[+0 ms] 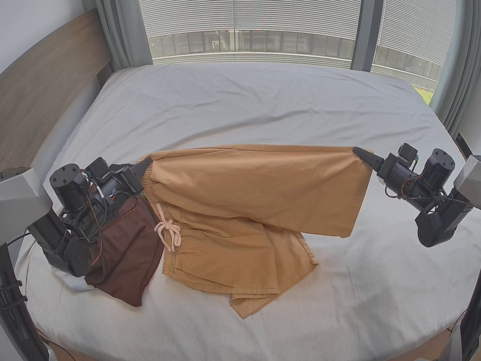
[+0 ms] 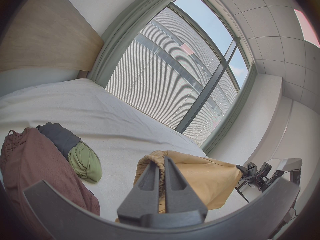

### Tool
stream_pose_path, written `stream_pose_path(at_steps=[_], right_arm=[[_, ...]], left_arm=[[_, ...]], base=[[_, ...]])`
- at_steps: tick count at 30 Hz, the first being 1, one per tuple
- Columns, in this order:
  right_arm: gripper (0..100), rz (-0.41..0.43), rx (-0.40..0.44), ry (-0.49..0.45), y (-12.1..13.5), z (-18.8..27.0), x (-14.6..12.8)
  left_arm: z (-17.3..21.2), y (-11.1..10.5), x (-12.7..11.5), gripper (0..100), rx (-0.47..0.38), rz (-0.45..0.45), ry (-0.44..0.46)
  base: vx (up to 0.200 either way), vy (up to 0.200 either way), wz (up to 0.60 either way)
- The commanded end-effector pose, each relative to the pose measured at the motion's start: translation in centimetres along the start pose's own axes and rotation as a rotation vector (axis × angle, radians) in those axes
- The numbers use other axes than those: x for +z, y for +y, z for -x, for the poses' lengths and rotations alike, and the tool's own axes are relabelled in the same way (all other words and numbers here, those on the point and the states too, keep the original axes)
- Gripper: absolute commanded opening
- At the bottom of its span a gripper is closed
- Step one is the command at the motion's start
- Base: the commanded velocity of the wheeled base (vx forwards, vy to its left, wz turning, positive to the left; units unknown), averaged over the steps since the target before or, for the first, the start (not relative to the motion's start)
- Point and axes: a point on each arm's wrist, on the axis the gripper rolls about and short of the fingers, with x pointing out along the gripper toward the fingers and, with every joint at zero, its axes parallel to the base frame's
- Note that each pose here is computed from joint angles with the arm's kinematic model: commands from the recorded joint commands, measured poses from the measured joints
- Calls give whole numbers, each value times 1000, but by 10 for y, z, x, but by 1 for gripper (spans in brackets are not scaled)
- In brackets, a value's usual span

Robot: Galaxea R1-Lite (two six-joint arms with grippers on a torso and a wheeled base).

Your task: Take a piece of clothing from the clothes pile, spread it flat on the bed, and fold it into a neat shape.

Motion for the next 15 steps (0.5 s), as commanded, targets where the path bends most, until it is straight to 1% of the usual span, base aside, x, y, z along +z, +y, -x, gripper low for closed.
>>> stream_pose_path(at_steps=[1, 5, 9, 15], right_arm=[[0, -4, -11, 4, -12, -8, -7], [0, 2, -22, 4, -21, -12, -12], [0, -5, -28, 11, -30, -18, -15], [0, 1, -25, 4, -41, -28, -13]], left_arm=[[-6, -1, -5, 0, -7, 4, 4], [-11, -1, -6, 0, -13, 3, -2], [-21, 8, -14, 0, 3, 5, -2], [-35, 15, -17, 0, 16, 0, -32]], base=[[0, 0, 0], [0, 0, 0], [0, 0, 0], [0, 0, 0]])
